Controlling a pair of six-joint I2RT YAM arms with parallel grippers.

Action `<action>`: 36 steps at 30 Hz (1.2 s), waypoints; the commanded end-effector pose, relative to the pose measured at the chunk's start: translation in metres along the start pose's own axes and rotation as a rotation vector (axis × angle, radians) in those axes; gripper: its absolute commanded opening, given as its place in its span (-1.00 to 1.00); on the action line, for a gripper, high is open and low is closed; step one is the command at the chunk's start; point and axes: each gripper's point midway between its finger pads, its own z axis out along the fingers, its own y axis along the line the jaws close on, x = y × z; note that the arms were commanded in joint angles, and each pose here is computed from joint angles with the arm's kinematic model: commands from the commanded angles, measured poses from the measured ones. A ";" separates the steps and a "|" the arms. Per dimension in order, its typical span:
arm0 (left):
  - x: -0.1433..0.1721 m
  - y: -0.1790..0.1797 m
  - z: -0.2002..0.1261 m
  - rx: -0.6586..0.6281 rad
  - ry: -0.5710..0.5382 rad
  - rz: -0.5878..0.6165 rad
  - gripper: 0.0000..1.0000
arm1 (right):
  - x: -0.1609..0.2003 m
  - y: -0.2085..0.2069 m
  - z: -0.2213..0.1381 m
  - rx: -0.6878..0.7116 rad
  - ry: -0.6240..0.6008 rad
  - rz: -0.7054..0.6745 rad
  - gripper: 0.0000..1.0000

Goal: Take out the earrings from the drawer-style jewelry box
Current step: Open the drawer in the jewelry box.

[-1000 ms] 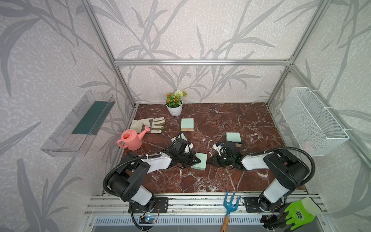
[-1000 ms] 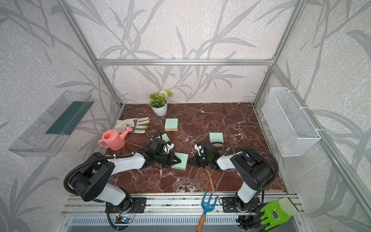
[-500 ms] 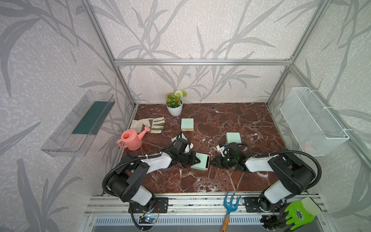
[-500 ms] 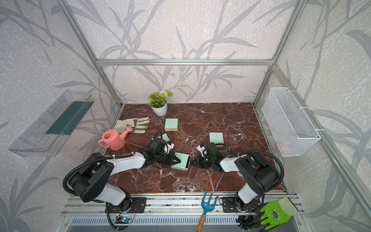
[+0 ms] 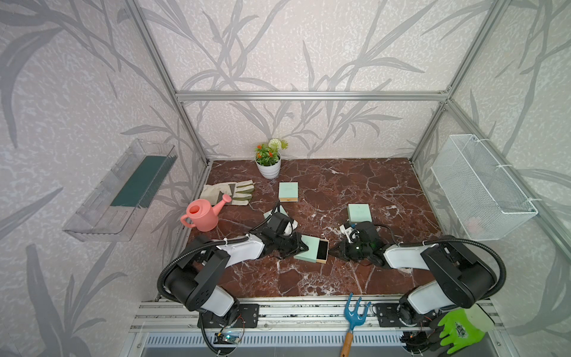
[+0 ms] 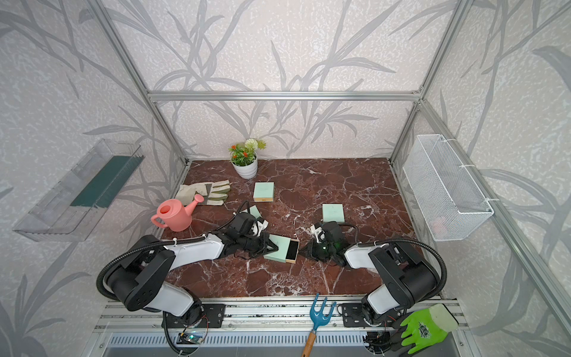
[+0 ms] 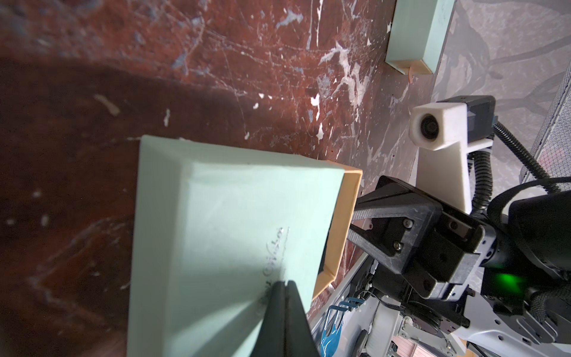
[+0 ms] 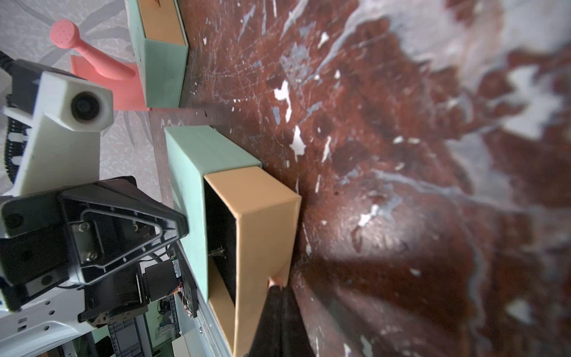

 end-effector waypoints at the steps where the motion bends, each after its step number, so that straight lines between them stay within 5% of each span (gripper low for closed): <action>1: 0.003 0.024 0.002 -0.097 0.005 -0.041 -1.00 | 0.005 -0.015 -0.007 0.046 -0.002 0.023 -1.00; 36: 0.002 0.021 0.003 -0.084 0.011 -0.045 -1.00 | 0.013 -0.024 -0.023 0.078 -0.026 0.027 -1.00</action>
